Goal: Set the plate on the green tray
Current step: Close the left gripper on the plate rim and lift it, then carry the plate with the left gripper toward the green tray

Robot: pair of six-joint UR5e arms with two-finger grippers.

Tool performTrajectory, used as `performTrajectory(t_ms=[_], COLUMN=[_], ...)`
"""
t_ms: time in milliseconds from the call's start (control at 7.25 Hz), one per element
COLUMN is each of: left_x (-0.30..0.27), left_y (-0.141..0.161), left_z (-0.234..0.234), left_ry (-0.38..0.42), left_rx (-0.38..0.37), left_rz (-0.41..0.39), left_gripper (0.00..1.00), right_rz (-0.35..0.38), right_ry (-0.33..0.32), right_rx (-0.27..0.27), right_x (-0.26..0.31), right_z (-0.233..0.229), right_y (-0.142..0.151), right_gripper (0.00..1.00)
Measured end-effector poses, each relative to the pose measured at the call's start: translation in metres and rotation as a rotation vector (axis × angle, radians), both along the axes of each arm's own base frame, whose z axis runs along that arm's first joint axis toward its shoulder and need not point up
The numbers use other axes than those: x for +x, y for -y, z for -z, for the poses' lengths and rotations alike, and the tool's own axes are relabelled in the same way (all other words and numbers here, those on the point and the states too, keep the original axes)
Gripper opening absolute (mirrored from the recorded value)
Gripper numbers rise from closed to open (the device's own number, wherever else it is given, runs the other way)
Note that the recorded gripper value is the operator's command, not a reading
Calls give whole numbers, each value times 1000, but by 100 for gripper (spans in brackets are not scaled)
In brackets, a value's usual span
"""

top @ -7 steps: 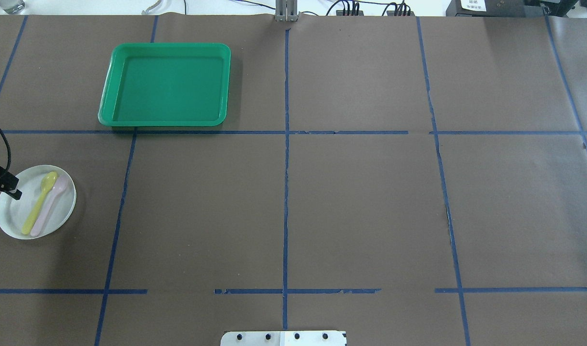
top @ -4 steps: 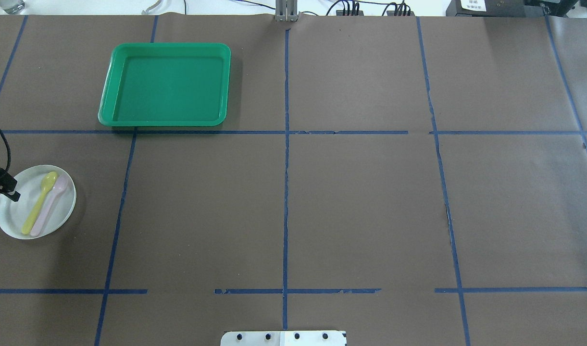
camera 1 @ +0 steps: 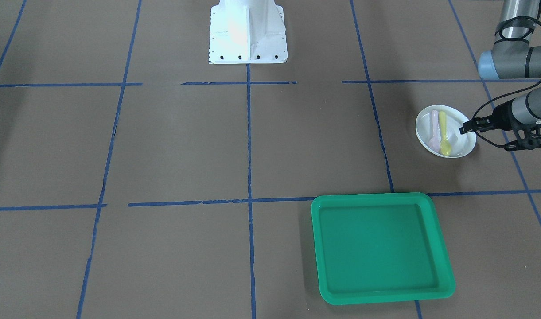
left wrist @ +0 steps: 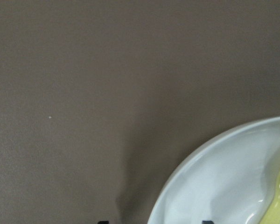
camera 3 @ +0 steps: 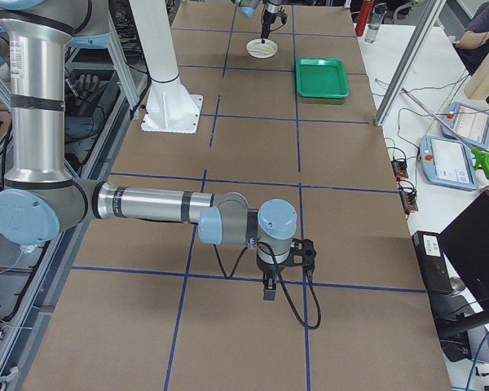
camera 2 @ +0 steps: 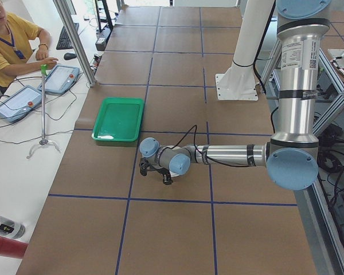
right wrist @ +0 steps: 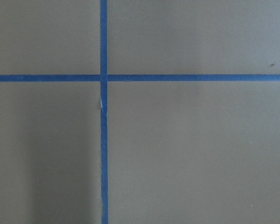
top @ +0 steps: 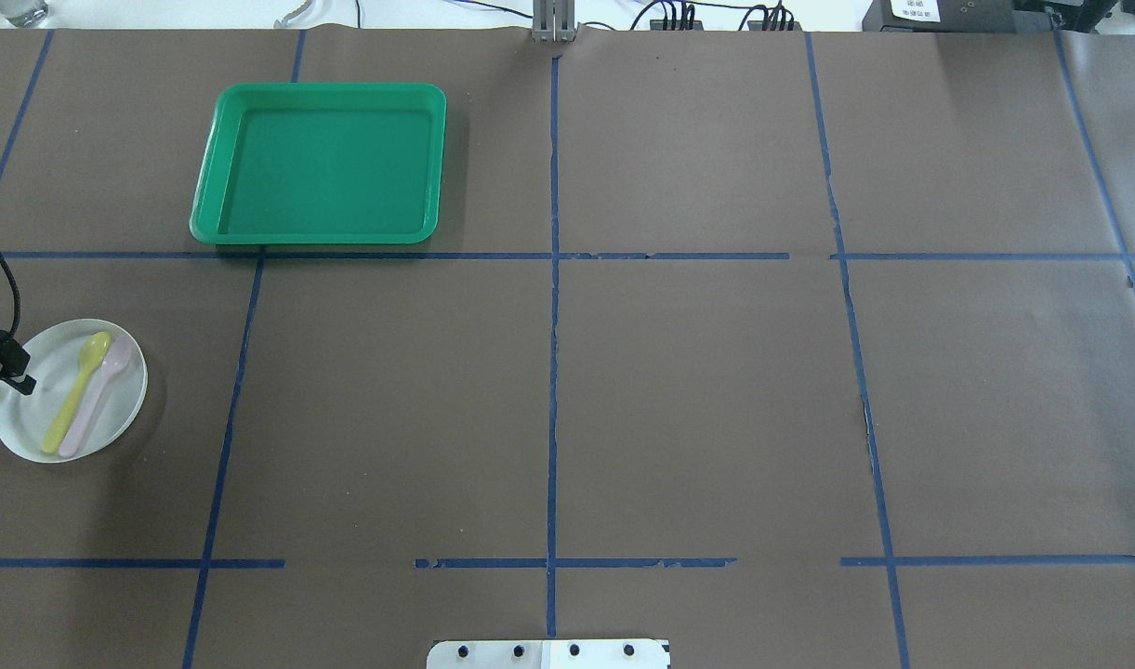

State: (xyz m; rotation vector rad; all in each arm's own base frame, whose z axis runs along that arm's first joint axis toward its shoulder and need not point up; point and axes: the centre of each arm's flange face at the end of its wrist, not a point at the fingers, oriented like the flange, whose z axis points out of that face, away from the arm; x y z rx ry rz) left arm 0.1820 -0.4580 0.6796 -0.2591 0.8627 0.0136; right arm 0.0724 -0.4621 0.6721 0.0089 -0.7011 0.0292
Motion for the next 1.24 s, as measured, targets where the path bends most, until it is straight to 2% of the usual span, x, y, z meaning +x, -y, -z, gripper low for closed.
performTrajectory(t_ms=[552, 966, 1241], left_x=[-1, -3, -23], left_y=[-1, 0, 20], left_z=[3, 40, 65], left_ry=[-12, -131, -166], left_rx=[1, -15, -19], left_rz=[1, 1, 72], left_gripper=[0, 0, 0], right_rz=[0, 0, 0], right_ry=[0, 0, 0], right_rx=[0, 0, 0], right_x=[0, 0, 0], right_z=[0, 0, 0], right_y=[0, 0, 0], right_gripper=[100, 100, 100])
